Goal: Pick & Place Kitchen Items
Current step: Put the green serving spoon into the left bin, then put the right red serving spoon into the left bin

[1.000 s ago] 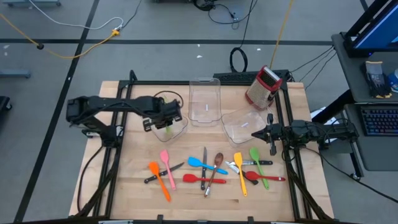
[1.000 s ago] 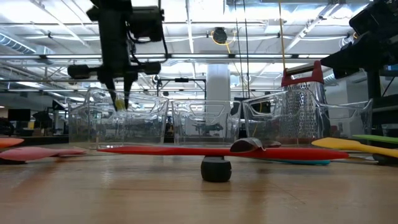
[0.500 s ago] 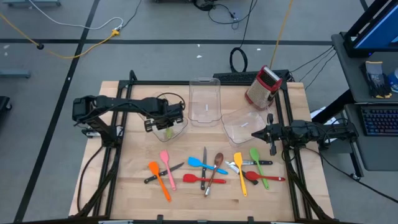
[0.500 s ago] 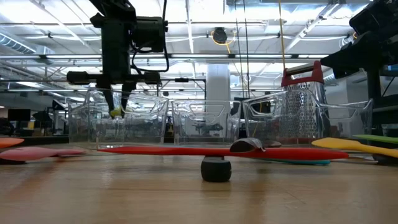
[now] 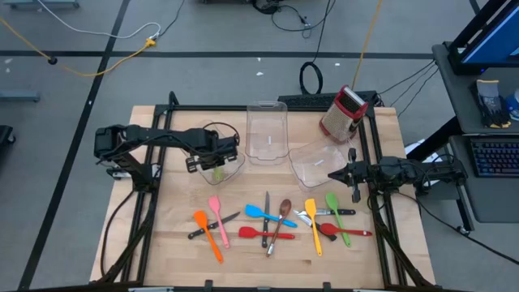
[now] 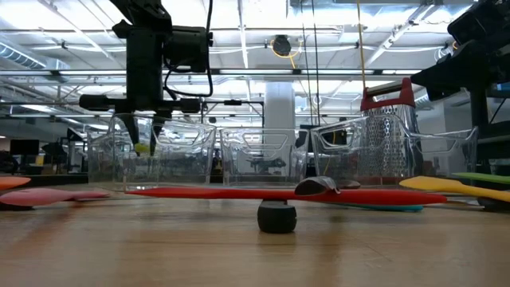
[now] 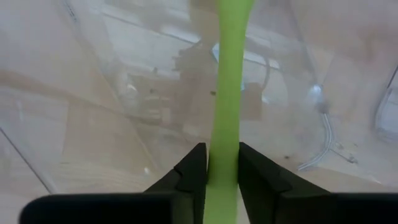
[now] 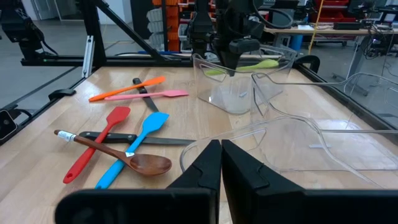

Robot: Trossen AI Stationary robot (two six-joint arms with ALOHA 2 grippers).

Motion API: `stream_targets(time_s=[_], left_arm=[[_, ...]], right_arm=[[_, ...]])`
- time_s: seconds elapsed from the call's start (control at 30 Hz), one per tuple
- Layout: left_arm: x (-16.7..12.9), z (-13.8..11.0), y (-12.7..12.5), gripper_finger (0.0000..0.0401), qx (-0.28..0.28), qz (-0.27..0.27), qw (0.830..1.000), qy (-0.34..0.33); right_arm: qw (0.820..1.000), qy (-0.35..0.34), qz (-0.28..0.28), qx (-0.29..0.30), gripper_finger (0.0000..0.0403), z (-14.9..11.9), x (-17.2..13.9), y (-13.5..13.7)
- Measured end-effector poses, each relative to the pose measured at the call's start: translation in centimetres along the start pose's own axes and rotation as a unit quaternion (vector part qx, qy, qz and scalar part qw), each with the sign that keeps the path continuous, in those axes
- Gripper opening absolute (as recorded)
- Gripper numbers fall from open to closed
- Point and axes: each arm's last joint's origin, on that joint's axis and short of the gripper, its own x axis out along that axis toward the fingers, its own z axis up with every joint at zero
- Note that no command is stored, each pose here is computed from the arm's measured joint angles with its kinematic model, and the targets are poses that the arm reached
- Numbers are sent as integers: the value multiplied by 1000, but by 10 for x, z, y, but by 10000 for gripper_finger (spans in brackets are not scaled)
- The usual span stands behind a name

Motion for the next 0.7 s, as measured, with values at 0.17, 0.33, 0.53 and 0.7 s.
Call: stream_targets(time_s=[0.17, 0.33, 0.53, 0.7], left_arm=[[0, 0, 0, 131, 1, 0, 1000, -2], [0, 0, 0, 159, 19, 0, 1000, -2], [-17, 3, 5, 172, 50, -35, 998, -11], [-45, 3, 16, 172, 59, -99, 993, -39]], right_arm=[[1000, 0, 0, 0, 8, 0, 0, 0], [1000, 0, 0, 0, 8, 0, 0, 0], [1000, 0, 0, 0, 8, 0, 0, 0], [1000, -1, 0, 0, 8, 0, 0, 0]])
